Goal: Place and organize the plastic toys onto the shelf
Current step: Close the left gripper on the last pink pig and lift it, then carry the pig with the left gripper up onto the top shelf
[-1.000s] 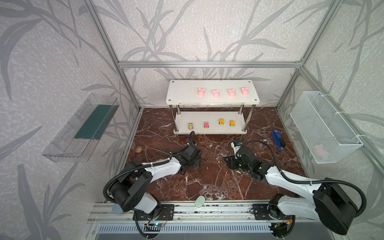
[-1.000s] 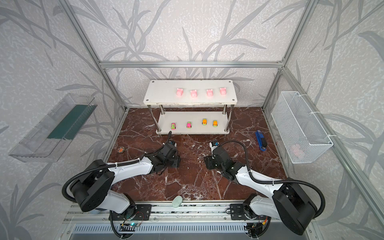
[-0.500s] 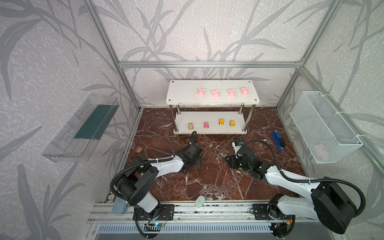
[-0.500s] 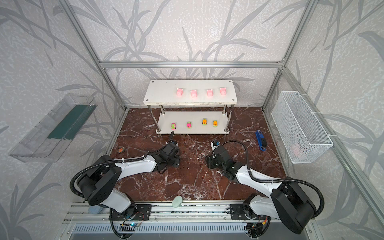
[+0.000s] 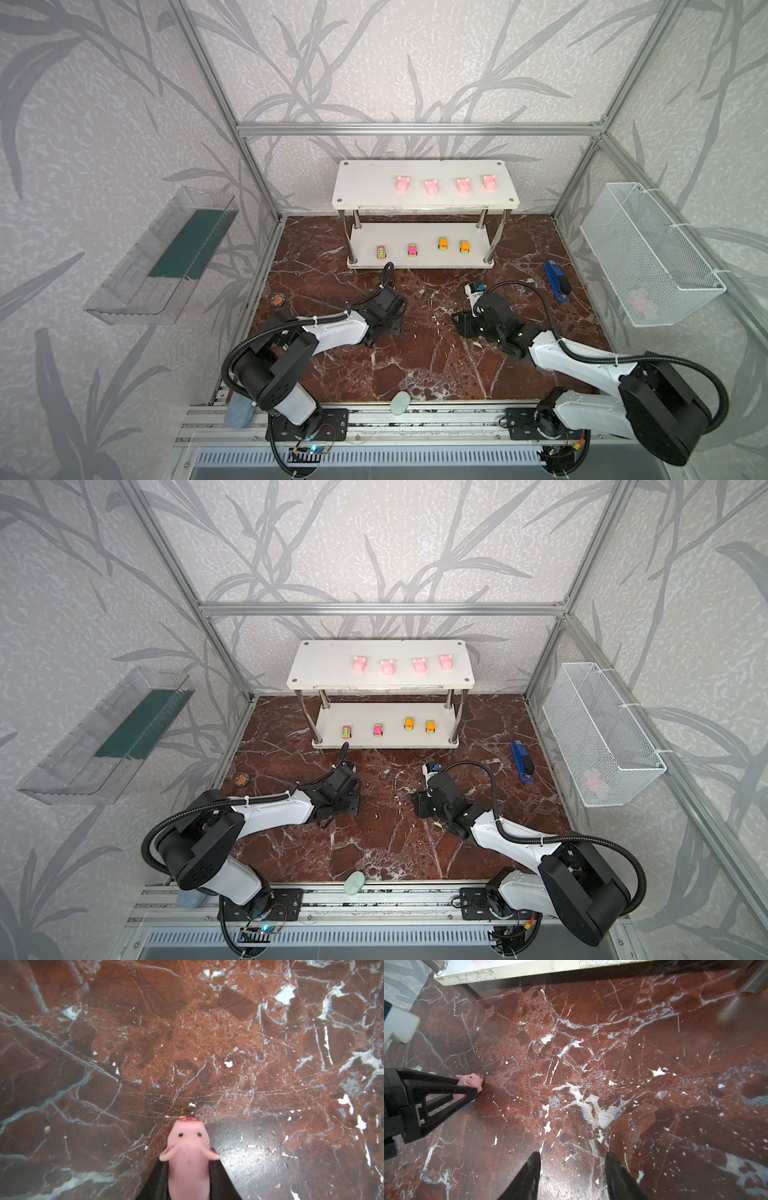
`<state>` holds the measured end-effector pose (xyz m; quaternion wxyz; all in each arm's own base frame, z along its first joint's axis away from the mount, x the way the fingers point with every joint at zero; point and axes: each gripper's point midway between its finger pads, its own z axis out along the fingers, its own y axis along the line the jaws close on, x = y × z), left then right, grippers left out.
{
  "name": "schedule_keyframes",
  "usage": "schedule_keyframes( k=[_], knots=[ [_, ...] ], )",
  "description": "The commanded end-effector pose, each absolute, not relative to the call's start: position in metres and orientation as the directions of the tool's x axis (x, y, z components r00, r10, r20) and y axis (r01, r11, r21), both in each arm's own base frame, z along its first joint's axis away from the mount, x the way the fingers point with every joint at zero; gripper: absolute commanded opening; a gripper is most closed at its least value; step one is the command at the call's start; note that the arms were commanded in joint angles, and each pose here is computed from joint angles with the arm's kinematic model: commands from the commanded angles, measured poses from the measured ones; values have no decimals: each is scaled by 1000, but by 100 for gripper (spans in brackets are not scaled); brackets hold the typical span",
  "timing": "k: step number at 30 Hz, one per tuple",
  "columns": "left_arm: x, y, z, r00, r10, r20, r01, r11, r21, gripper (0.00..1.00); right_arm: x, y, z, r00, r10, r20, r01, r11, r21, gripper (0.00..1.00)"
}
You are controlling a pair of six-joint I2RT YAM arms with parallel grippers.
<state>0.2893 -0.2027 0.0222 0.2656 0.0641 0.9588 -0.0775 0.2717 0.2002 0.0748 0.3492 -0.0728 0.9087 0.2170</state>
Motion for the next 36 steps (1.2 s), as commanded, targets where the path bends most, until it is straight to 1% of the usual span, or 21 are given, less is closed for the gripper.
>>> schedule_keyframes(
  k=[1,3,6,12,19,22,25,27,32,36],
  knots=[
    [297,-203,44,-832,63,-551,148,983,-111,27,272,198,71,-748,24,-664,-279,896,346,51],
    [299,-201,60,-823,63,-565,145,984,-101,27,272,199,72,-747,24,-664,-279,896,346,51],
    [303,-194,98,-794,69,-604,138,988,-69,27,272,197,71,-748,24,-663,-277,897,345,51],
    [314,-173,213,-698,83,-712,131,991,-14,27,272,198,70,-752,28,-659,-273,896,350,51],
    [332,-153,346,-582,18,-813,114,992,-60,27,273,203,66,-764,33,-644,-276,886,373,51],
    [349,-148,383,-535,-19,-845,107,990,-90,27,273,205,65,-768,31,-640,-279,883,378,51],
    [371,-150,409,-501,-39,-865,115,987,-111,28,272,206,66,-769,29,-639,-282,881,379,51],
    [386,-154,416,-496,-35,-868,120,987,-108,28,272,204,68,-766,27,-643,-282,884,374,51],
    [426,-158,419,-498,-24,-867,99,991,-84,28,271,201,68,-762,19,-647,-282,890,359,51],
    [450,-156,420,-489,-7,-872,66,997,-45,28,272,201,67,-762,15,-648,-282,892,352,51]
  ],
)
